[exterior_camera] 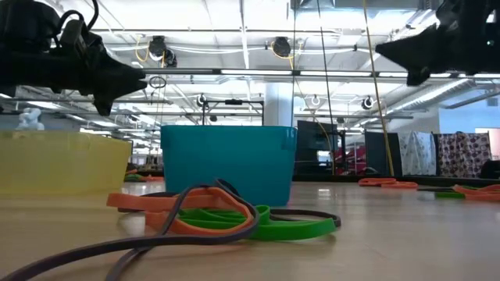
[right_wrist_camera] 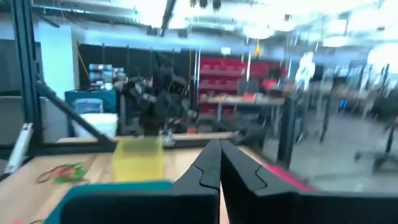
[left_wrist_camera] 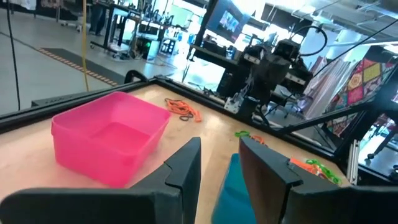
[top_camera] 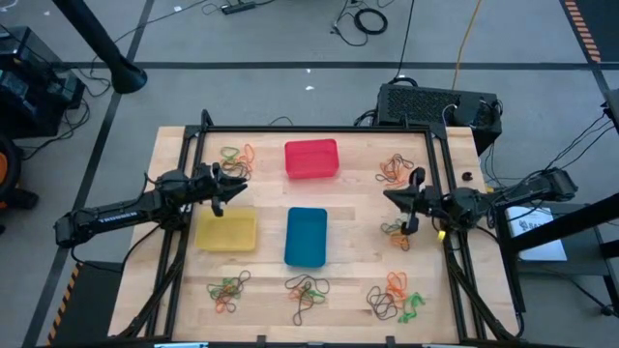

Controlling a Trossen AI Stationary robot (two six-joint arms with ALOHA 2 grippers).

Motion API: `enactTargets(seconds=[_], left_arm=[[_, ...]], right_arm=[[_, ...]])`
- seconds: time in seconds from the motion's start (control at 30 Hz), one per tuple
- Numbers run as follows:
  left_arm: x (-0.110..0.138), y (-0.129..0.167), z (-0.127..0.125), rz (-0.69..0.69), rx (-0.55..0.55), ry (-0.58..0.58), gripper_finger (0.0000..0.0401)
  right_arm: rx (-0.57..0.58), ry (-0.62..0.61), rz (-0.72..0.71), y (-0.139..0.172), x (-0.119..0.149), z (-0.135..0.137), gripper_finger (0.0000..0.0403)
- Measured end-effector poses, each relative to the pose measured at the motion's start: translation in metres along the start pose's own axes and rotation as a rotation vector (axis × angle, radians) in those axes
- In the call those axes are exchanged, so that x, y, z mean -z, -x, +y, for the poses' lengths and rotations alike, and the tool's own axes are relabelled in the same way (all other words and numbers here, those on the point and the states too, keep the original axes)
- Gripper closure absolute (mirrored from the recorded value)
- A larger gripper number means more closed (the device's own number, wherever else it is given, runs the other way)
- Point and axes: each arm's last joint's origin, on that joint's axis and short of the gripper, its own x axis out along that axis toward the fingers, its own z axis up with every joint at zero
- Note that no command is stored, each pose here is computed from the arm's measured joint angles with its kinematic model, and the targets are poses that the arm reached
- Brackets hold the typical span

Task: Sort rubber bands into baskets
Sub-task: Put the purple rubber band into the yellow bin

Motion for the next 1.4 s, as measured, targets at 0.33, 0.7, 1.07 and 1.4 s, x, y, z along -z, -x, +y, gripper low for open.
enactTargets(seconds=[0.33, 0.7, 1.07, 1.4], left_arm=[[-0.009, 0.001, -0.001, -0.118, -0.056, -0.013, 0.0286], [-0.002, -0.003, -0.016, 0.056, 0.288, 0.007, 0.0286], [-0.003, -0.020, -0.066, 0.199, 0.397, -0.062, 0.0286], [0.016, -0.033, -0.146, 0.533, 0.412, -0.145, 0.0286]], right_arm=[[-0.074, 0.064, 0.011, -0.019, -0.021, 0.008, 0.0403], [-0.262, 0.128, 0.193, -0.089, -0.024, 0.046, 0.0403], [-0.425, 0.206, 0.447, -0.150, -0.018, 0.110, 0.0403], [-0.546, 0.216, 0.499, -0.143, -0.015, 0.152, 0.0403]])
